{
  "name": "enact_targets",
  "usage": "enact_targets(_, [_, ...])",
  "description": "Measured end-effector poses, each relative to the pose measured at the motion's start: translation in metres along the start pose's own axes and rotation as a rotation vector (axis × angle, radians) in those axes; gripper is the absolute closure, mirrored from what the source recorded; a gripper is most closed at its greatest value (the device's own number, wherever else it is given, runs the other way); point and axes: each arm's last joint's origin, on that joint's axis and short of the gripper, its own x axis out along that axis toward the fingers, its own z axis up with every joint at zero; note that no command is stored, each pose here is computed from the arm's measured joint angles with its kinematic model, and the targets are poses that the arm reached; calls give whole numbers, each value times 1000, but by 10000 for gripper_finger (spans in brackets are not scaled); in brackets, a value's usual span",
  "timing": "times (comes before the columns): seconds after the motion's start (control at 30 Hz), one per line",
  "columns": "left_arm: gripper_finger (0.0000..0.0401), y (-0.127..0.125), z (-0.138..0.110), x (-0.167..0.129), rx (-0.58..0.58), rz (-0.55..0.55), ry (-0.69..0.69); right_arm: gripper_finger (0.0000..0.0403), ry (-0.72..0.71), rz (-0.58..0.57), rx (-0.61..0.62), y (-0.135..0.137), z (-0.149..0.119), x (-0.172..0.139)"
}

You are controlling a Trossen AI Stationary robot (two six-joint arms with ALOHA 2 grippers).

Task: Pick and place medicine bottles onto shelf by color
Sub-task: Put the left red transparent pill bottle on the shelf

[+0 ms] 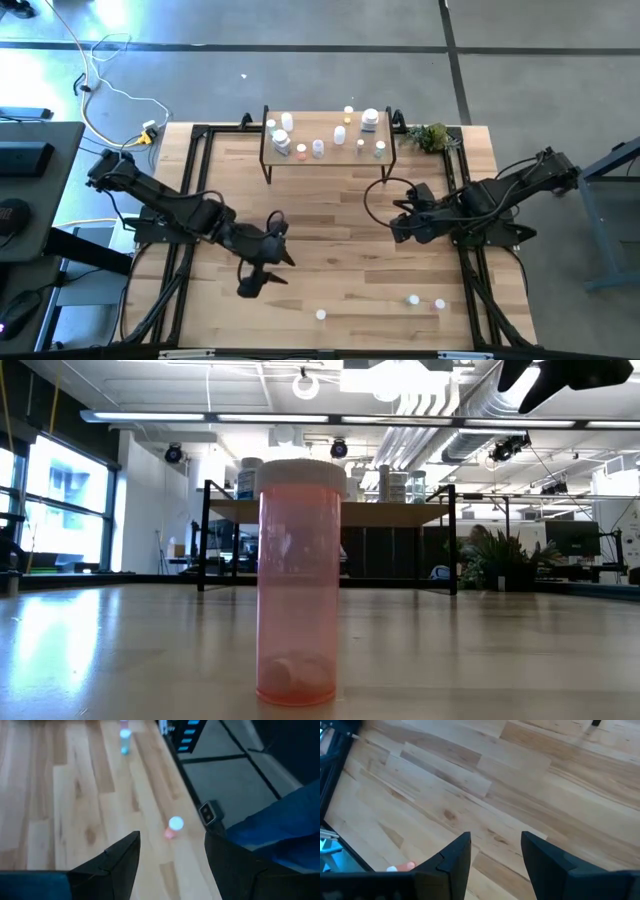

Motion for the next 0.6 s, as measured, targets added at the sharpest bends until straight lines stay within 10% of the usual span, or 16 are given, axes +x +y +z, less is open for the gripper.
enact_targets(0.6, [151,-28,-2,39,8,34,-83,237,5,-26,-32,-3,0,0])
